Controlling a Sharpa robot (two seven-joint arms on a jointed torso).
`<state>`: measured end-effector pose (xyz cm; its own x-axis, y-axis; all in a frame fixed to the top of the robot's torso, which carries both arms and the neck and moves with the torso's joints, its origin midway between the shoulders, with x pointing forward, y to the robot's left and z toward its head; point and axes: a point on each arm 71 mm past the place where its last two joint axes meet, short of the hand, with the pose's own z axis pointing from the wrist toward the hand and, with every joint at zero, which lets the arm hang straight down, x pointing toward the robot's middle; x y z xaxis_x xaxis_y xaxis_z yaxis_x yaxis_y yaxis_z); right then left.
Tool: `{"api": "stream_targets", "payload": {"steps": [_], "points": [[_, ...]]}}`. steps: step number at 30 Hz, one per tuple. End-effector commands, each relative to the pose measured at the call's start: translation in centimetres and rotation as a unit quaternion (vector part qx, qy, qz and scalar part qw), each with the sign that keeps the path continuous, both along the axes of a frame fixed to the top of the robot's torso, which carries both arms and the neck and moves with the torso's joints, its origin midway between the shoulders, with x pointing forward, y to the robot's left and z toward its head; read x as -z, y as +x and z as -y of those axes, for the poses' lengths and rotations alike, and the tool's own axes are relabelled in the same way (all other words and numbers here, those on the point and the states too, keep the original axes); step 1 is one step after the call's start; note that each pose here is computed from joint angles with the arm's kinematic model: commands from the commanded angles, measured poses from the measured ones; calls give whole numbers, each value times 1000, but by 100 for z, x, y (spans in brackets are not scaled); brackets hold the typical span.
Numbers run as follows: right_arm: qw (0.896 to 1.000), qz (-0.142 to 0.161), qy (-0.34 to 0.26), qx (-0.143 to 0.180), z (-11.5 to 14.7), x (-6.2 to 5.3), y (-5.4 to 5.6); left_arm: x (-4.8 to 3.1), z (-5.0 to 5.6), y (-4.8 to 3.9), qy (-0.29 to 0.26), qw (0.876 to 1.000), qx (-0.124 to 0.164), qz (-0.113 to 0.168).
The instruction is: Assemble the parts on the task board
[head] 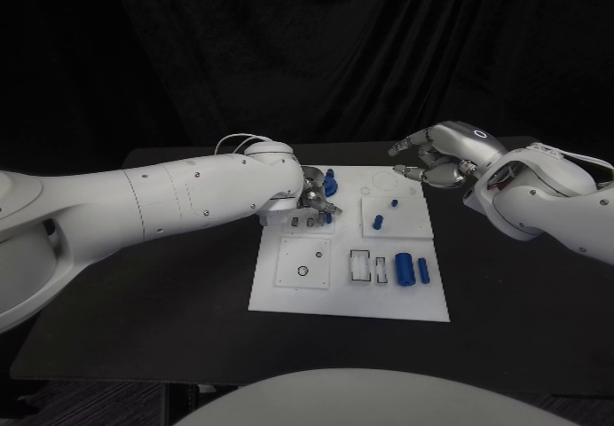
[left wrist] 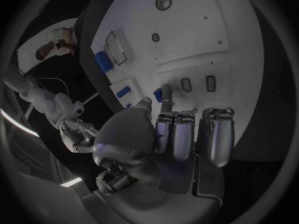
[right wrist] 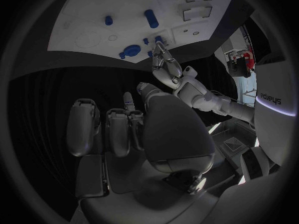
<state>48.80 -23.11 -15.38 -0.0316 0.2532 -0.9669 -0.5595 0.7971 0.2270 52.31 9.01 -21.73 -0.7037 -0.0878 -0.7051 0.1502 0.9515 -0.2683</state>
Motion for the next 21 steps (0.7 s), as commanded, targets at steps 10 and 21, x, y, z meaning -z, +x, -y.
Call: {"api": "stream_targets", "payload": {"steps": [10, 21], "points": [[1000, -6, -3, 11, 13, 14, 12, 19, 28, 4, -2, 1000, 12, -4], [1000, -10, -6, 12, 13, 22, 19, 32, 19, 9, 0, 1000, 14, -9]]}}
